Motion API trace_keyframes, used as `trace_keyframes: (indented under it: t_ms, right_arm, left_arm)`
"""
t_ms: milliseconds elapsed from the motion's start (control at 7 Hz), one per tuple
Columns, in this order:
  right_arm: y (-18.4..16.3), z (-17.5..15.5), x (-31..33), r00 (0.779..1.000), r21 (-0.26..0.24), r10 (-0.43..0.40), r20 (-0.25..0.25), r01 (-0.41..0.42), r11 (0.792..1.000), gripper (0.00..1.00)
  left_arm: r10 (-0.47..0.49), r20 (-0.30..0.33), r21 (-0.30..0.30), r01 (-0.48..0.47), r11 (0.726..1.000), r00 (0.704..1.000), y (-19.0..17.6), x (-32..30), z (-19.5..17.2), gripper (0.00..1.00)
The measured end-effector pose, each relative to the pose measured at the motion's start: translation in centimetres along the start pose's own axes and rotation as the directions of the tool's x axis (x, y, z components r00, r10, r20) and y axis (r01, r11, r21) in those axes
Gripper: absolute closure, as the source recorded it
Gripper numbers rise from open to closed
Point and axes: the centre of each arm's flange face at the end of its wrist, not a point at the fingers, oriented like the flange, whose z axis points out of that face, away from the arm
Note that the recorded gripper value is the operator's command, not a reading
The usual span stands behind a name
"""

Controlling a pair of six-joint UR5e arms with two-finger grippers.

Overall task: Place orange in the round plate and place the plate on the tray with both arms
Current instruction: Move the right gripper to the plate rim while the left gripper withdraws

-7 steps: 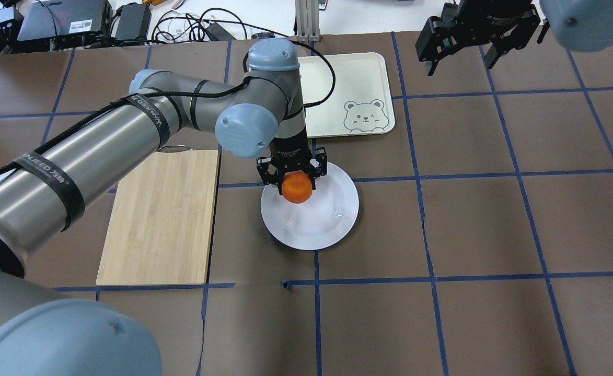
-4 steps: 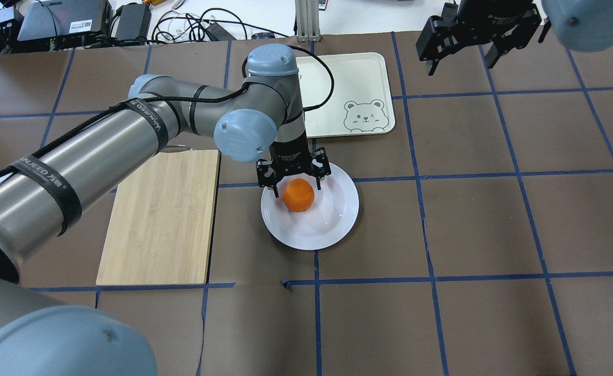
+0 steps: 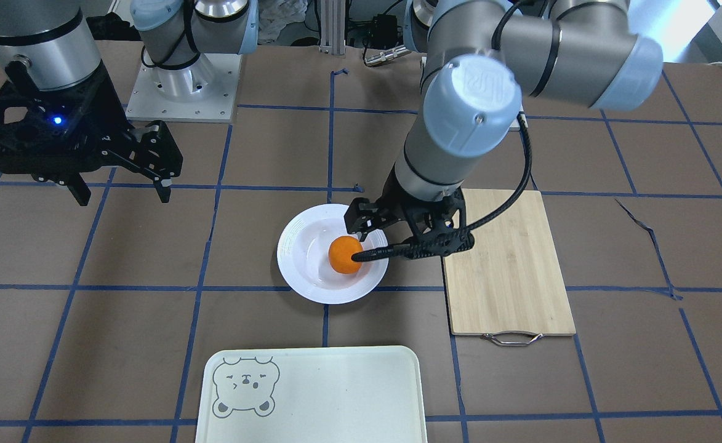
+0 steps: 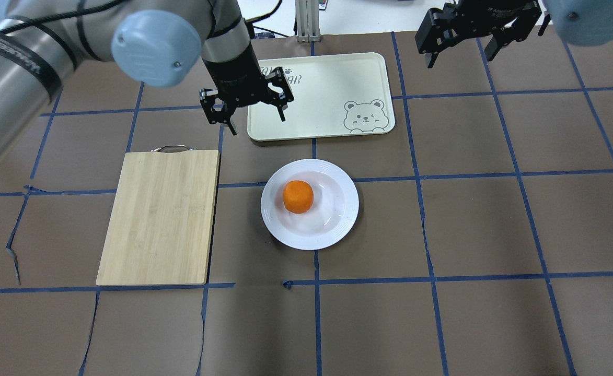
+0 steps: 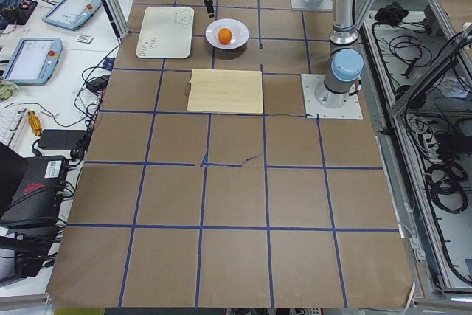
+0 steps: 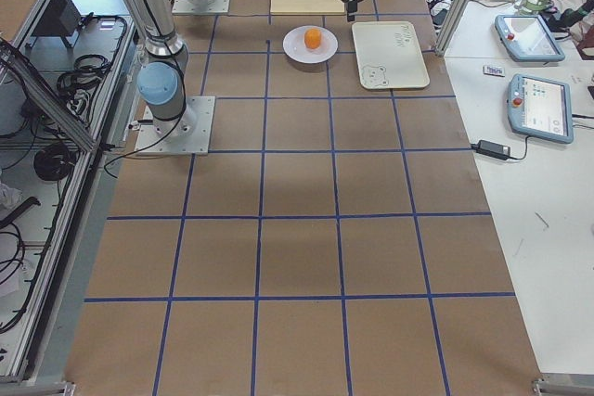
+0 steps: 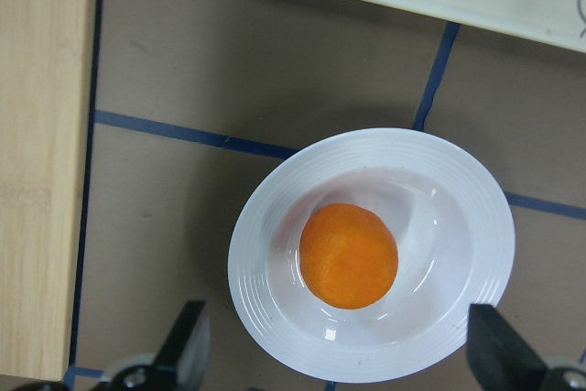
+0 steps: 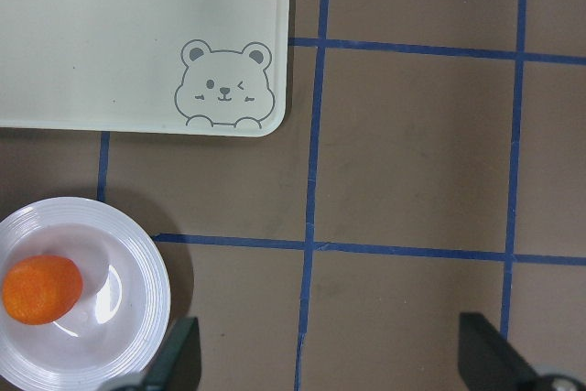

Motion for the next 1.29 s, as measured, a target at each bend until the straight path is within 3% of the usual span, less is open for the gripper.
trace_keyframes:
  t_ms: [286, 571, 714, 857, 1000, 1286]
  right_arm:
    - [-0.8, 3.0, 0.2, 0.999, -0.079, 0.026, 0.033, -0.023, 0.997, 0.00]
    - [-1.0, 6.6, -1.0, 0.978, -0.177, 0.118, 0.171, -0.088, 0.980, 0.00]
    - [-0.5, 10.6, -1.6, 0.960, -0.238, 0.163, 0.228, -0.108, 0.965, 0.00]
    - [0.7, 14.5, -1.6, 0.945, -0.271, 0.209, 0.254, -0.138, 0.953, 0.00]
    - [2.3, 18.0, -1.9, 0.922, -0.300, 0.267, 0.282, -0.180, 0.937, 0.00]
    - [5.6, 22.8, -3.3, 0.845, -0.367, 0.359, 0.395, -0.213, 0.905, 0.06]
  left_arm:
    - [0.084, 0.022, 0.120, -0.086, 0.989, 0.996, 3.3, -0.8, -6.4, 0.00]
    - [0.096, 0.047, 0.137, -0.102, 0.985, 0.994, 6.1, -1.4, -6.9, 0.00]
    - [0.097, 0.058, 0.128, -0.104, 0.986, 0.994, 7.8, -2.5, -6.8, 0.00]
    - [0.113, 0.060, 0.138, -0.121, 0.983, 0.992, 8.3, -4.0, -6.8, 0.00]
    - [0.159, 0.061, 0.175, -0.167, 0.970, 0.985, 7.6, -5.8, -7.0, 0.00]
    - [0.186, 0.067, 0.239, -0.197, 0.951, 0.980, 6.2, -9.3, -8.1, 0.00]
